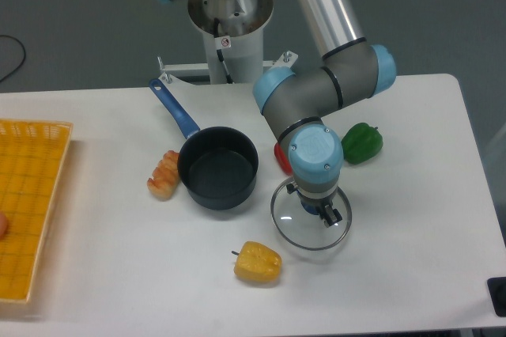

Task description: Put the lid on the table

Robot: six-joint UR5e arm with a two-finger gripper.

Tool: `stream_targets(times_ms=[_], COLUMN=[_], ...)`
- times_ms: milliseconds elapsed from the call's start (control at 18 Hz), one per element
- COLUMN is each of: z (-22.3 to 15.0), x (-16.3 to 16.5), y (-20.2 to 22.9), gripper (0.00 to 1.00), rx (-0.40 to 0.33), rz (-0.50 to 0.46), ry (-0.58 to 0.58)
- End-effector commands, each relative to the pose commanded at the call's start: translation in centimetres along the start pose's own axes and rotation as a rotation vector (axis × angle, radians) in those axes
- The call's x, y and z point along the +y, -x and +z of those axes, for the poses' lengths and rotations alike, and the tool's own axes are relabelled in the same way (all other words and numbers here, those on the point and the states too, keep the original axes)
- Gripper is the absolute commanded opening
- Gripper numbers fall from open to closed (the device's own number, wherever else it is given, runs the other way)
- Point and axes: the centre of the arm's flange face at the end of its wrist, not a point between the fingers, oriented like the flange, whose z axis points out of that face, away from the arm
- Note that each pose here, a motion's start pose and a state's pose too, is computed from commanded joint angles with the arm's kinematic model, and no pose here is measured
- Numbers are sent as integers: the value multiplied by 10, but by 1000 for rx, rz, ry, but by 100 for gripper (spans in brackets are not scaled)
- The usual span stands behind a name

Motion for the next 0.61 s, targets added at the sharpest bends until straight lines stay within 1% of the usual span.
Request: stream_targets(times_ms=[389,500,611], z=[13,13,15], x=[-5,-6,-7], y=[2,2,2], gripper=[53,53,53], rx=[17,5,8], rz=[4,4,4], ry=[1,1,1])
